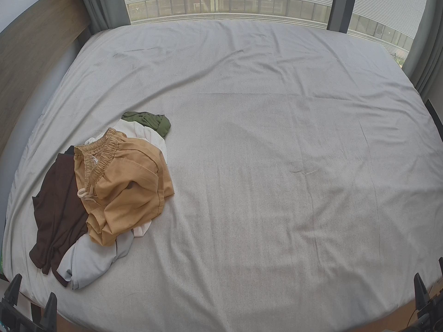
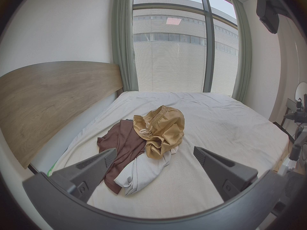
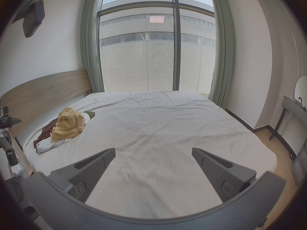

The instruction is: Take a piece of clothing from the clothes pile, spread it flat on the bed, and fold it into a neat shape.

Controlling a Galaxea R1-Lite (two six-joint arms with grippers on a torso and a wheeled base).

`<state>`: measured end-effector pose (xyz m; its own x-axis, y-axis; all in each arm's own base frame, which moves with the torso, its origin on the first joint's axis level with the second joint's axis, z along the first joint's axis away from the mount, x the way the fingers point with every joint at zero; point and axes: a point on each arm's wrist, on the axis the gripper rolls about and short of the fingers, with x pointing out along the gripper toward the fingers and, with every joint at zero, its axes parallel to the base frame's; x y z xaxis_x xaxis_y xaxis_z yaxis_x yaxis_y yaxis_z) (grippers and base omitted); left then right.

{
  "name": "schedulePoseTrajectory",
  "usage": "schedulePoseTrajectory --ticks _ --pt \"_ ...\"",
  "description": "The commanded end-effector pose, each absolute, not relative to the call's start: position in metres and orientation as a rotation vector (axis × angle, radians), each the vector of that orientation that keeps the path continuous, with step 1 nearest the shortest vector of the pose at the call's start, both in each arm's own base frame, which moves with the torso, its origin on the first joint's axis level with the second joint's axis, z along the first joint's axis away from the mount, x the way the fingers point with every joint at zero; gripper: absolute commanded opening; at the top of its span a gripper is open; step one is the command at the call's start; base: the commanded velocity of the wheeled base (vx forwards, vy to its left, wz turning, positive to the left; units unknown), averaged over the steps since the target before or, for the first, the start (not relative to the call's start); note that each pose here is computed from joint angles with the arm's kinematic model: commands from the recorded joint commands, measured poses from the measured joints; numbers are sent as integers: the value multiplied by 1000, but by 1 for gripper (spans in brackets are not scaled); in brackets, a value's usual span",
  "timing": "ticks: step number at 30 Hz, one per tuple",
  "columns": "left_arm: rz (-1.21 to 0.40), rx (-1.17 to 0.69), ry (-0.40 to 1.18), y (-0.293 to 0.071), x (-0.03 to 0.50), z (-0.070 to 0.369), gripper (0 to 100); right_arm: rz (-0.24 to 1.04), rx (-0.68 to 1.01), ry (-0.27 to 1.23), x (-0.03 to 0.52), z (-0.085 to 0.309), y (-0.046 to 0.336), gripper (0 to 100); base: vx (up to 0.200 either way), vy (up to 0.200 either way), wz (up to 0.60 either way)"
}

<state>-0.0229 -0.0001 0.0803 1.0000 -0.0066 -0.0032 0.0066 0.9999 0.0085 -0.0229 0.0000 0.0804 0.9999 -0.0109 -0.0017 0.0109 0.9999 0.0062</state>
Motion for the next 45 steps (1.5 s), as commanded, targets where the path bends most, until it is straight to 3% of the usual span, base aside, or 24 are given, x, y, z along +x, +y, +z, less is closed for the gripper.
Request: schedulePoseTrajectory --ticks 1,17,21,33,35,45 --pt "-5 0 6 0 -23 75 100 -11 6 8 -22 76 0 100 0 0 0" --pt "-6 3 5 0 -23 75 100 -18 6 8 -22 75 0 100 0 0 0" --pt "-4 -5 -175 -1 -28 128 100 -21 12 1 -23 76 0 100 0 0 0" --pt "-128 -40 -96 0 -22 128 100 -20 11 4 -23 76 0 100 0 0 0" --pt "-197 -77 -45 -1 -14 151 100 -18 11 5 -23 76 0 100 0 0 0" --pt "-248 -83 55 -4 14 179 100 -21 8 6 -23 76 0 100 0 0 0"
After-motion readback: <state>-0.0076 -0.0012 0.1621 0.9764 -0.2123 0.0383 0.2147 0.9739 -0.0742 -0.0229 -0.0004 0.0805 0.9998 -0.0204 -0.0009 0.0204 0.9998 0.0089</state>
